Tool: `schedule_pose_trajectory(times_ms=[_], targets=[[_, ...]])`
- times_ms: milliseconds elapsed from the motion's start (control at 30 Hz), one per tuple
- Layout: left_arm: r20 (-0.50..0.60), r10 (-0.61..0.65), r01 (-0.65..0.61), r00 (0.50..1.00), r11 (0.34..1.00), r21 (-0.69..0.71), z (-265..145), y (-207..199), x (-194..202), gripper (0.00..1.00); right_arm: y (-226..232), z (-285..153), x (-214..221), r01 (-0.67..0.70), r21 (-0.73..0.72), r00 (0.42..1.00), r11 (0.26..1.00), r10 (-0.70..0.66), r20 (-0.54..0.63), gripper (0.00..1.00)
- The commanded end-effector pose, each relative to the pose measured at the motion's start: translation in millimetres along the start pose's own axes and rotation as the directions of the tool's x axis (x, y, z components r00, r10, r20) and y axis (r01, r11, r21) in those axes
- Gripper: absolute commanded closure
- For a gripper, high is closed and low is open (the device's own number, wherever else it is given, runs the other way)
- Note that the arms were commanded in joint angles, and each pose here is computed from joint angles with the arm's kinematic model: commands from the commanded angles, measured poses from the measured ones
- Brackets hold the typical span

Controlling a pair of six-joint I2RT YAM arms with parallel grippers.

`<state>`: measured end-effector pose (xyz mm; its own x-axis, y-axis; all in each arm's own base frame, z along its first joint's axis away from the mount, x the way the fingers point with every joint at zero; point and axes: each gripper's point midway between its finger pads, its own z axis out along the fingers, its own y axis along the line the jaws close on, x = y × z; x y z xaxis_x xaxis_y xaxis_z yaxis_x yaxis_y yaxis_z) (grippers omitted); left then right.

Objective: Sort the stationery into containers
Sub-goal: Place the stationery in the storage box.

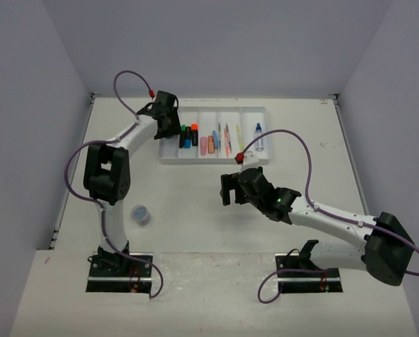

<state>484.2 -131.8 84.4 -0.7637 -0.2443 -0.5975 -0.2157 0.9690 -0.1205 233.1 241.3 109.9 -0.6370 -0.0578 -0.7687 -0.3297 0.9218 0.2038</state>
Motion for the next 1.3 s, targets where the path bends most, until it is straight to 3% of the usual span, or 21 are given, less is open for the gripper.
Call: schedule_pose_trajectory(times_ms=[0, 200, 533, 667, 733, 800, 833, 900, 1067, 1167, 1267], targets=[[0.072, 0.01, -0.009, 0.997, 1.0, -0.01, -11, -2, -28, 0.41, 10, -1, -17, -0.007, -0.03, 0.999, 1.0, 0.008, 0.039, 0.01], [0.065, 0.018, -0.016, 0.998, 0.999, -0.028, -5, -1, -29, 0.36, 11, 0, -16, -0.004, -0.033, 0.999, 0.999, 0.005, 0.034, 0.01], [0.064, 0.003, 0.0, 0.998, 0.999, -0.043, -10, 2, -31, 0.14, 12, 0, -16, -0.003, -0.036, 0.999, 0.999, 0.004, 0.033, 0.01], [0.089, -0.019, 0.017, 0.996, 1.0, 0.018, -41, -7, -39, 0.13, 12, 0, -16, -0.001, -0.037, 0.999, 0.999, 0.003, 0.033, 0.01], [0.138, -0.104, 0.105, 0.985, 0.994, 0.0, -74, 1, -38, 0.08, 12, 1, -16, 0.0, -0.033, 1.0, 0.999, 0.001, 0.03, 0.01], [0.148, -0.22, 0.23, 0.964, 0.972, -0.052, -92, 19, -24, 0.07, 10, 1, -16, 0.002, -0.026, 1.0, 1.0, -0.001, 0.03, 0.01], [0.138, -0.323, 0.338, 0.937, 0.934, -0.112, -109, 41, 1, 0.07, 9, 1, -16, 0.0, -0.021, 0.999, 1.0, 0.001, 0.033, 0.01], [0.096, -0.405, 0.416, 0.909, 0.893, -0.172, -129, 67, 43, 0.06, 9, -2, -18, -0.006, -0.025, 0.999, 1.0, 0.007, 0.044, 0.01], [0.038, -0.468, 0.466, 0.883, 0.862, -0.201, -177, 110, 120, 0.07, 12, -4, -20, -0.01, -0.048, 0.998, 0.999, 0.012, 0.055, 0.01], [0.027, -0.438, 0.432, 0.898, 0.87, -0.238, -187, 139, 161, 0.07, 10, -2, -21, -0.009, -0.032, 0.998, 0.999, 0.011, 0.058, 0.01], [-0.006, -0.431, 0.421, 0.902, 0.884, -0.202, -192, 148, 188, 0.0, 10, -1, -22, -0.007, -0.029, 0.998, 1.0, 0.008, 0.061, 0.01]])
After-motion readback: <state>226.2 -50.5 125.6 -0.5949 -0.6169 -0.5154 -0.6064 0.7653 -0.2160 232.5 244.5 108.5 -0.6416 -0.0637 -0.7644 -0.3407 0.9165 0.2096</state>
